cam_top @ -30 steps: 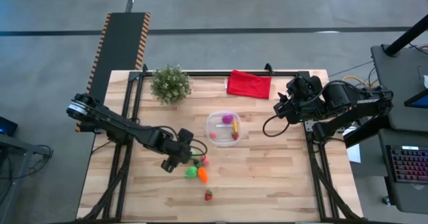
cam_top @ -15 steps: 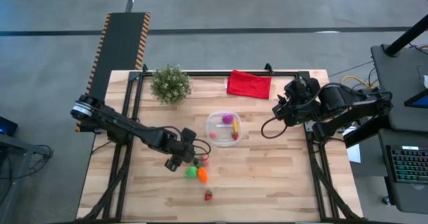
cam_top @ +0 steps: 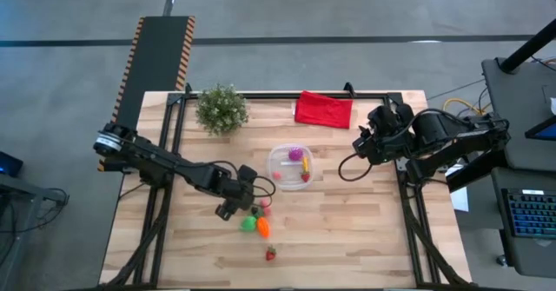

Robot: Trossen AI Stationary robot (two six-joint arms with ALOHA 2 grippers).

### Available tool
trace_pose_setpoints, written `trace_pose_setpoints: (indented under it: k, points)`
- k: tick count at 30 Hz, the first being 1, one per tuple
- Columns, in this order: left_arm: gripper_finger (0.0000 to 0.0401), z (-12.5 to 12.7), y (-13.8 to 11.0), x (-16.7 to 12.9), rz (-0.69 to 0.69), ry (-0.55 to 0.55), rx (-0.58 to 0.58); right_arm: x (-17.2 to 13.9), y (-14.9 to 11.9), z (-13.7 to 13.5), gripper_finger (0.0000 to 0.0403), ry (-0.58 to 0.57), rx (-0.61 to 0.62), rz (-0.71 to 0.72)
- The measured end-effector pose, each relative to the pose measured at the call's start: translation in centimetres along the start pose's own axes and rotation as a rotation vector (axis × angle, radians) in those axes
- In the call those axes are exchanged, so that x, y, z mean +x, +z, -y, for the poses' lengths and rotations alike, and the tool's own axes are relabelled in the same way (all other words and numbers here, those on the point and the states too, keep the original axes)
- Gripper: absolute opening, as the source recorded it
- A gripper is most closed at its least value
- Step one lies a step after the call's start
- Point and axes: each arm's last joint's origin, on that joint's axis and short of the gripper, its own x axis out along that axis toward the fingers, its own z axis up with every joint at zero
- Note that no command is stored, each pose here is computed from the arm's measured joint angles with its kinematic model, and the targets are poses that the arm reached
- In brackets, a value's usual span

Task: Pick and placing Produce into tupperware
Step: Put the green cabbage into the transparent container

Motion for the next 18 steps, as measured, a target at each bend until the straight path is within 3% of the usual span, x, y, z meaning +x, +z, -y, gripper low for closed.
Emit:
trace_pose_setpoints:
  k: [18]
  points:
    - [0.0276,-1.1,-0.8,2.1,-0.051,-0.015,-0.051,0.0,0.0,0.0,0.0199,0.003,-0.001,0.001]
